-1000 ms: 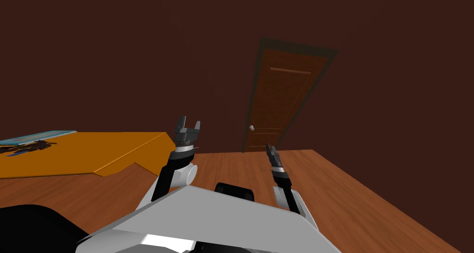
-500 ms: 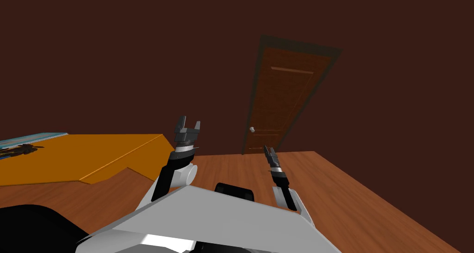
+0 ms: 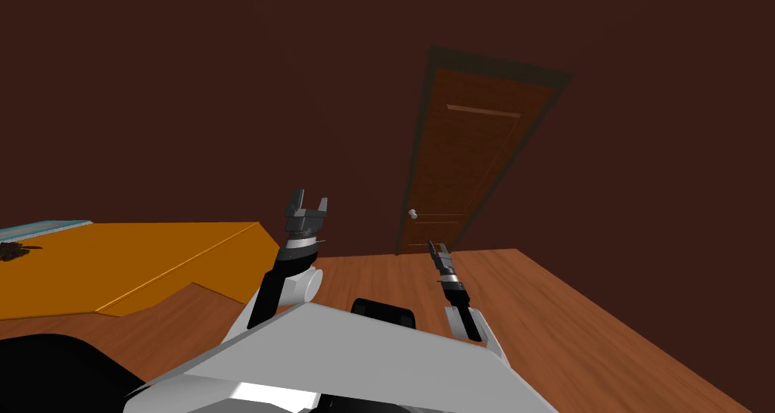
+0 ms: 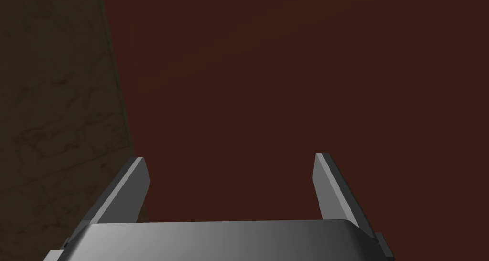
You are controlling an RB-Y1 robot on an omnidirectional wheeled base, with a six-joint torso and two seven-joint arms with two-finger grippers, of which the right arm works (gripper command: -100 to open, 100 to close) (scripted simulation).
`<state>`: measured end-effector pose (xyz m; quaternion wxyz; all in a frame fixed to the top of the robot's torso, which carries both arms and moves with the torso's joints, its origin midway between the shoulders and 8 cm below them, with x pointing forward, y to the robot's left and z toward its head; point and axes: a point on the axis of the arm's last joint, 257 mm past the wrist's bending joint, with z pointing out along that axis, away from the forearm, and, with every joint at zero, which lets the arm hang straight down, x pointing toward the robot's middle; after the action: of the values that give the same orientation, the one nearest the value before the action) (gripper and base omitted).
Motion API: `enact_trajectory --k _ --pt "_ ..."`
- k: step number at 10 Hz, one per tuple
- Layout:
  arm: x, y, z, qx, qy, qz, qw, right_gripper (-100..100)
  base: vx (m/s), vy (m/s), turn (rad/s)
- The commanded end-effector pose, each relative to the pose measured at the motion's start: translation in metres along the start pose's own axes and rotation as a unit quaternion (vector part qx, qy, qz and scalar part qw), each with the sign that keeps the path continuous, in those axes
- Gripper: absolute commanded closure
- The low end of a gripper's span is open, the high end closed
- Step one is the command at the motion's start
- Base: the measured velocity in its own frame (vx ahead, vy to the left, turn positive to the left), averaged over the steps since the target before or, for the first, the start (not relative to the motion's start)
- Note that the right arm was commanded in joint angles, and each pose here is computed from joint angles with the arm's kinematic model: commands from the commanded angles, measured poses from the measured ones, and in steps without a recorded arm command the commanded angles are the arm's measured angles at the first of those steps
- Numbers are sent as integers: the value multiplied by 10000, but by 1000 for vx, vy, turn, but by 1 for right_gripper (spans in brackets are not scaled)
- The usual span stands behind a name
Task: Pull the door open
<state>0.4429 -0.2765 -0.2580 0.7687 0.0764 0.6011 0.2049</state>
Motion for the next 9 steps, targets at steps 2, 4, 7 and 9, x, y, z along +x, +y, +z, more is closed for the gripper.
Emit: enact_trajectory --k 2,4,7,9 --pt "159 -88 -24 9 170 -285 9994 -100 99 4 -4" --pt "283 -146 -48 16 304 -479 9984 -100 98 10 -3" --pt "475 -234 -99 27 518 -749 9958 -100 99 8 -4" --pt "579 -279 -127 22 638 -912 9938 -100 108 -1 -2"
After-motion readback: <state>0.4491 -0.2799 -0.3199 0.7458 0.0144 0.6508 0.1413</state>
